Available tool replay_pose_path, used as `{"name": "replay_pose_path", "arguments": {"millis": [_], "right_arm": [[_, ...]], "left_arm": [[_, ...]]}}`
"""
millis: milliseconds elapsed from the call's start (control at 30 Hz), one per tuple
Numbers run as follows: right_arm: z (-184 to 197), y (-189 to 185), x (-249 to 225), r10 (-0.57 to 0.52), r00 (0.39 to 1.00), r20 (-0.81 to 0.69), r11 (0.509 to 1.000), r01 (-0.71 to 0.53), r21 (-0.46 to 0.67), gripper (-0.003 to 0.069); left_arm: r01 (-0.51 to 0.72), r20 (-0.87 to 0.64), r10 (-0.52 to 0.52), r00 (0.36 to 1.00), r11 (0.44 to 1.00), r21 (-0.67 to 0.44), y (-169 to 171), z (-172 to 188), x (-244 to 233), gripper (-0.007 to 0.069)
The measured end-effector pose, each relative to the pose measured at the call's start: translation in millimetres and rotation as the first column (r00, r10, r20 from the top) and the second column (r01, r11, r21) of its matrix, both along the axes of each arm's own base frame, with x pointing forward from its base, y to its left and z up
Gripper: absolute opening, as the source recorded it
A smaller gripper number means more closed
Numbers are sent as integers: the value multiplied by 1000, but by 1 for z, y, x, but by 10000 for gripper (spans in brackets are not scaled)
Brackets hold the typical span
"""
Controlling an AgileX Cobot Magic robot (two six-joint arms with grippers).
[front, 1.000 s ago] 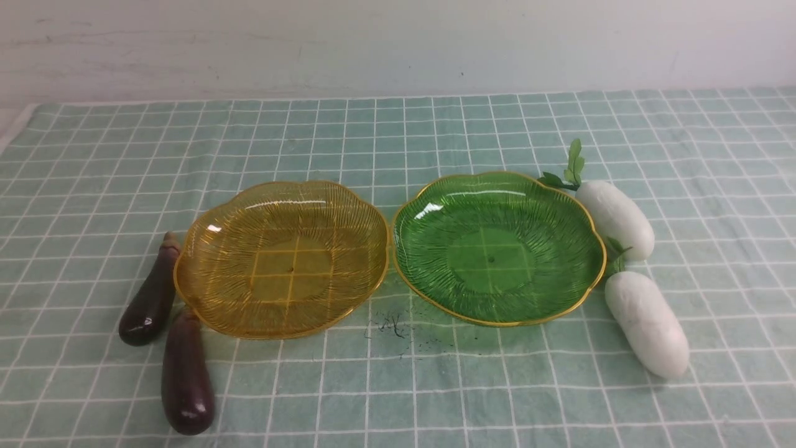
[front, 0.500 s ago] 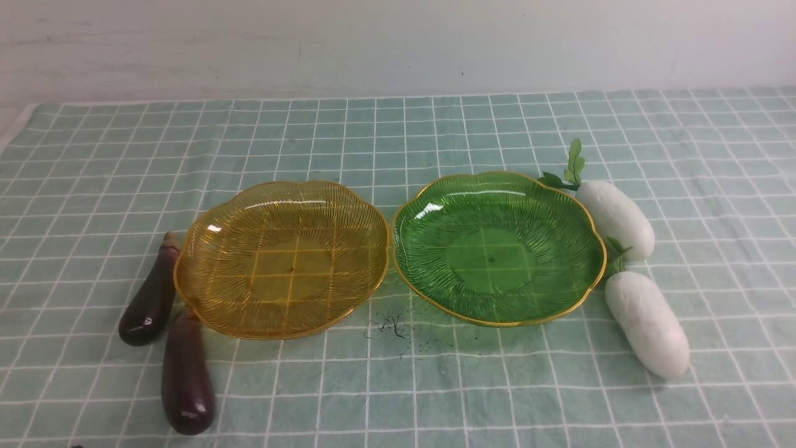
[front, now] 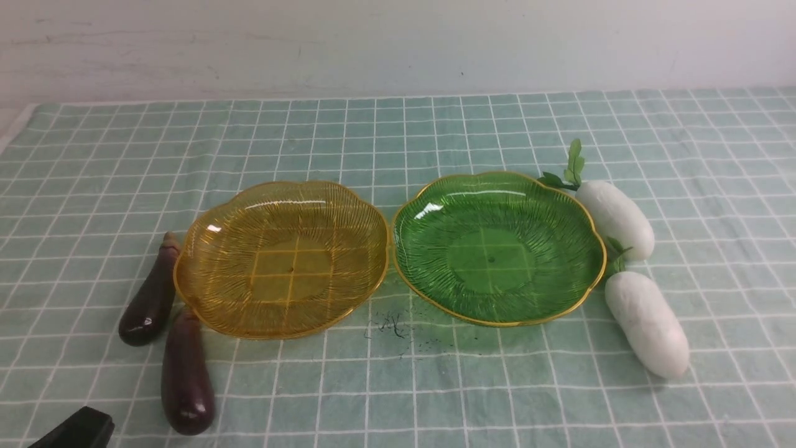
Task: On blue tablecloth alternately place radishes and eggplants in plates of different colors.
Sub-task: 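Place the white radish on the plate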
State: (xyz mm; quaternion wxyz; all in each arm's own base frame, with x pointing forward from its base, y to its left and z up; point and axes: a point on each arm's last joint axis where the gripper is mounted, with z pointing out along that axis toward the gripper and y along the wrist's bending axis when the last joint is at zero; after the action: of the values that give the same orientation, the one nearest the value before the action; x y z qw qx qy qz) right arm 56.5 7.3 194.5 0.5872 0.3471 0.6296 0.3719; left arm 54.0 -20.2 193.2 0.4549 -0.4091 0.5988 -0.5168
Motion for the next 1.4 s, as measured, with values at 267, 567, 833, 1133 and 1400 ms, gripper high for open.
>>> {"name": "replay_pose_path", "arguments": {"millis": [267, 567, 833, 1133, 1400], "right_arm": [[83, 4, -14, 61, 981, 185, 851, 46, -523, -15], [89, 15, 41, 251, 844, -474, 549, -527, -649, -15], [70, 16, 108, 328, 545, -772, 442, -811, -384, -1], [52, 32, 174, 314, 434, -844, 313, -887, -340, 150], [33, 46, 229, 190, 471, -861, 258, -871, -419, 374]], "left_arm": [[-11, 267, -163, 950, 835, 550, -8, 88, -15, -8], [681, -439, -536, 721, 433, 590, -36, 60, 36, -8], [811, -608, -543, 580, 310, 496, -37, 43, 77, -8], [813, -612, -544, 574, 287, 507, -37, 42, 83, -7], [813, -612, -544, 573, 286, 507, -37, 42, 84, -7]]}}
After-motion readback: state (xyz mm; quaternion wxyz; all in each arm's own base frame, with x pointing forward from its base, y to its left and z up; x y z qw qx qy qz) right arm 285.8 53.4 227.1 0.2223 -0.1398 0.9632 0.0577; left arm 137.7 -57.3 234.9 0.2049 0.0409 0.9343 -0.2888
